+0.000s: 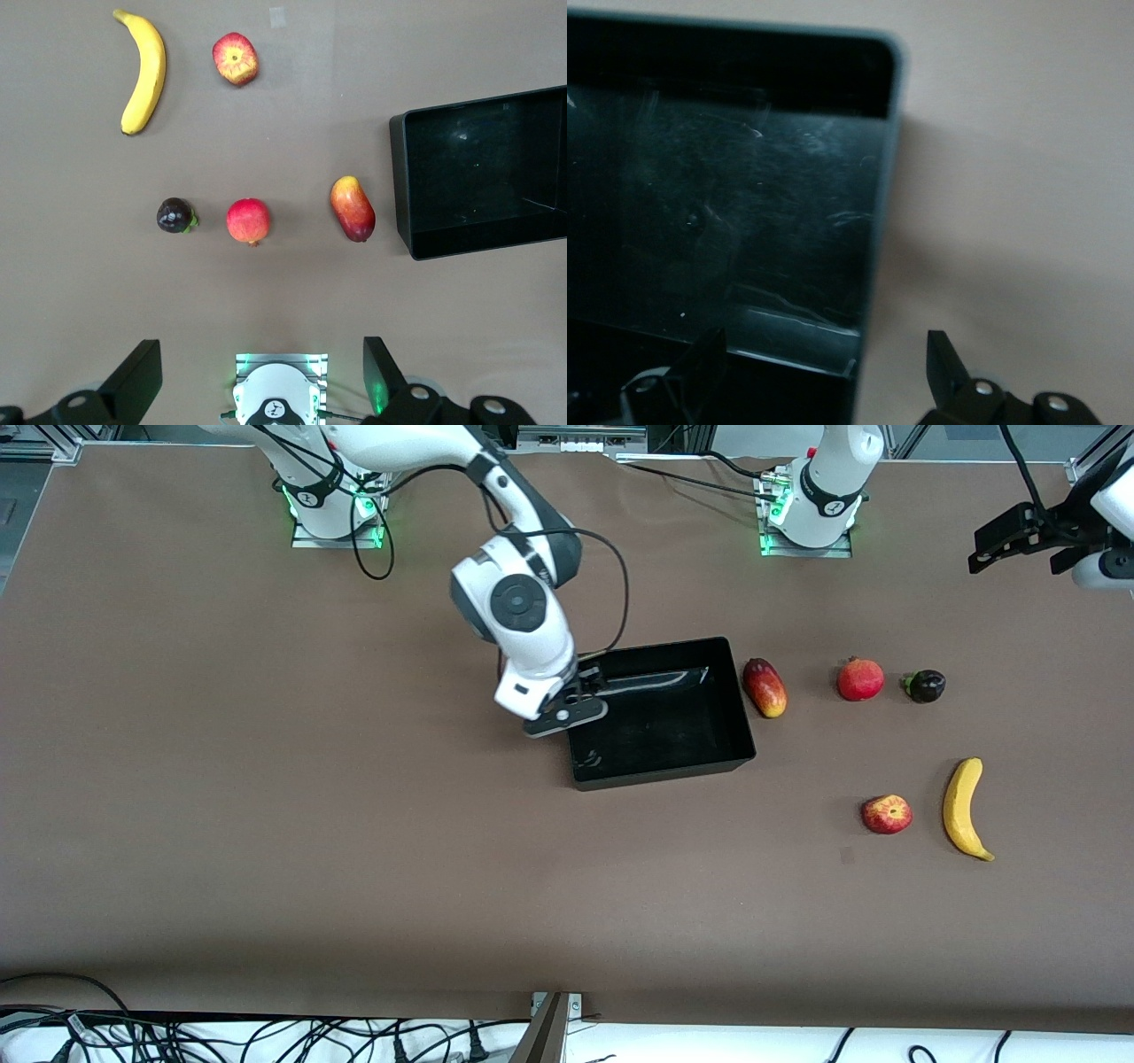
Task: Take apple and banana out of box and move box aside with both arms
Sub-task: 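Close the right gripper on the box rim, then drag the black box across the table toward the right arm's base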
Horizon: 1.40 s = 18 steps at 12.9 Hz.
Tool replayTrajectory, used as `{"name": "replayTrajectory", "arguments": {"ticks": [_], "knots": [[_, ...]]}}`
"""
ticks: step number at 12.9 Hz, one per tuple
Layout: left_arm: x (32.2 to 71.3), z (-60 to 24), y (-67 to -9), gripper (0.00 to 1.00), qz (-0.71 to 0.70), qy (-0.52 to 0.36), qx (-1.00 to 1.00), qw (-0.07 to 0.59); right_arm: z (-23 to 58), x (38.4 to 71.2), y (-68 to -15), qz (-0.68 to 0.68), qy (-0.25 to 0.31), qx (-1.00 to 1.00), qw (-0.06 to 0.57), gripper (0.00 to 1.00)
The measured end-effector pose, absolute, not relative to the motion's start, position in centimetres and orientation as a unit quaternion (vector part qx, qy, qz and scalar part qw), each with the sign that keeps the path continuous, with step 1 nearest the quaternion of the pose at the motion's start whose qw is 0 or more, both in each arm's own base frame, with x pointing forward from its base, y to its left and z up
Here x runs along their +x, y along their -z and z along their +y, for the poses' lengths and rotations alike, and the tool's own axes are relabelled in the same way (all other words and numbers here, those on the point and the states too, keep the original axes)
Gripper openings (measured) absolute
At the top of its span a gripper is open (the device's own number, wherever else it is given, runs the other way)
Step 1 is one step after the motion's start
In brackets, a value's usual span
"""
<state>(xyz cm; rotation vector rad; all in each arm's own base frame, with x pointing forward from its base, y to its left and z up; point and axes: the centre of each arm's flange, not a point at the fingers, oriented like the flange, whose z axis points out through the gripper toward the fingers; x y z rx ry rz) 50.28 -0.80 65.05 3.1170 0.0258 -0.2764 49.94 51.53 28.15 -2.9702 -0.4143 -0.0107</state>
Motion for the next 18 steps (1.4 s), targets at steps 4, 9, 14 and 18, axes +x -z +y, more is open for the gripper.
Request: {"name": "replayTrajectory", "arguments": {"ticks": [4,9,14,18], "knots": [[50.9,-0.8,-64.5,1.0,0.01,0.1,0.995,0.005,52.3,49.2,-24.1,-0.161,0.015,-0.986,0.037,0.97],[50.5,-0.6,-65.7,1.0,0.013,0.104,0.995,0.005,51.9,49.7,-22.9,-0.168,0.024,-0.985,0.024,0.53],[51.0,-0.7,-65.0,1.0,0.013,0.111,0.994,0.004,50.1,52.1,-24.1,-0.147,0.029,-0.988,0.022,0.05],[51.0,-0.2,-65.1,1.0,0.018,0.109,0.994,0.005,42.3,57.5,-29.4,-0.116,-0.002,-0.993,0.002,0.05]]}}
